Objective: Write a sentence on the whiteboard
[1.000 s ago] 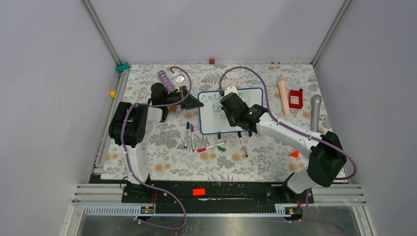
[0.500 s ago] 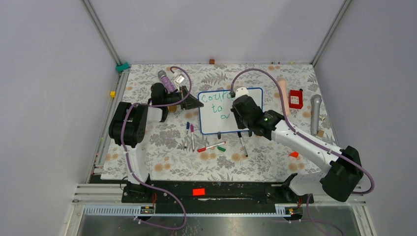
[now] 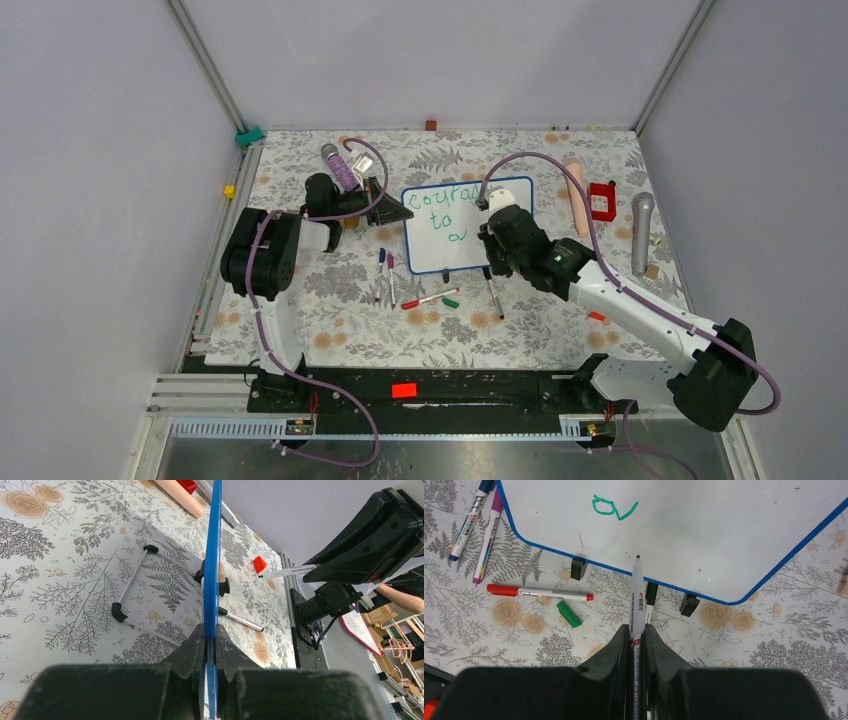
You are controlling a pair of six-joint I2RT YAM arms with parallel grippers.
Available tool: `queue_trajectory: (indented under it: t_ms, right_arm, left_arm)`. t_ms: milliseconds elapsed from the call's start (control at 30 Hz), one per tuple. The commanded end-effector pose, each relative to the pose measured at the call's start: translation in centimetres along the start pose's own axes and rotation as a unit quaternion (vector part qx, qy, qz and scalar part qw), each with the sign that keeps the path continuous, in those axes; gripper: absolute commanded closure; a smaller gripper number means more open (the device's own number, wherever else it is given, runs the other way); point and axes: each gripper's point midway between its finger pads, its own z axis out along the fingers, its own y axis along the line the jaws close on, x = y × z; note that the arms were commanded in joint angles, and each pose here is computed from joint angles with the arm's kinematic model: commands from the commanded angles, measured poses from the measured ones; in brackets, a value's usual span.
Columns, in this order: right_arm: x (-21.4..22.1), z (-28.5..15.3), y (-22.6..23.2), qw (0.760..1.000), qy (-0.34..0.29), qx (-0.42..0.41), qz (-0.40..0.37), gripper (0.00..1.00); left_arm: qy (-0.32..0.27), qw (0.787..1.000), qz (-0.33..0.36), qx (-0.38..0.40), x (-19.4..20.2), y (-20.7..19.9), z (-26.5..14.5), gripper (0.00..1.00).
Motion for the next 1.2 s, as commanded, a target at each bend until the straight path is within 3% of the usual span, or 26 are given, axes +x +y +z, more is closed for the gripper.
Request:
queue_trajectory:
  t_ms: [0, 233, 633, 1167]
  right_arm:
    - [-0.5, 0.1, 0.9, 1.000, -0.009, -0.027, 0.006, 1.00]
    - [0.0, 0.3, 1.6, 0.999, 0.011, -0.047, -0.011, 1.00]
    - [-1.2, 1.9, 2.2, 0.998, -0.027, -0.057, -0.021, 1.00]
    - [-2.1, 3.7, -0.5, 0.999, -0.040, 0.020, -0.011, 1.00]
  left_arm:
    - [0.018, 0.999, 0.027, 0.026, 0.8, -1.8, 0.3, 1.00]
    - [0.024, 0.999, 0.023, 0.029, 1.1, -2.2, 0.6, 1.00]
    - [0.025, 0.999, 0.023, 0.031, 0.9, -2.3, 0.8, 1.00]
    - [0.018, 0.999, 0.024, 0.016, 1.4, -2.8, 0.7, 1.00]
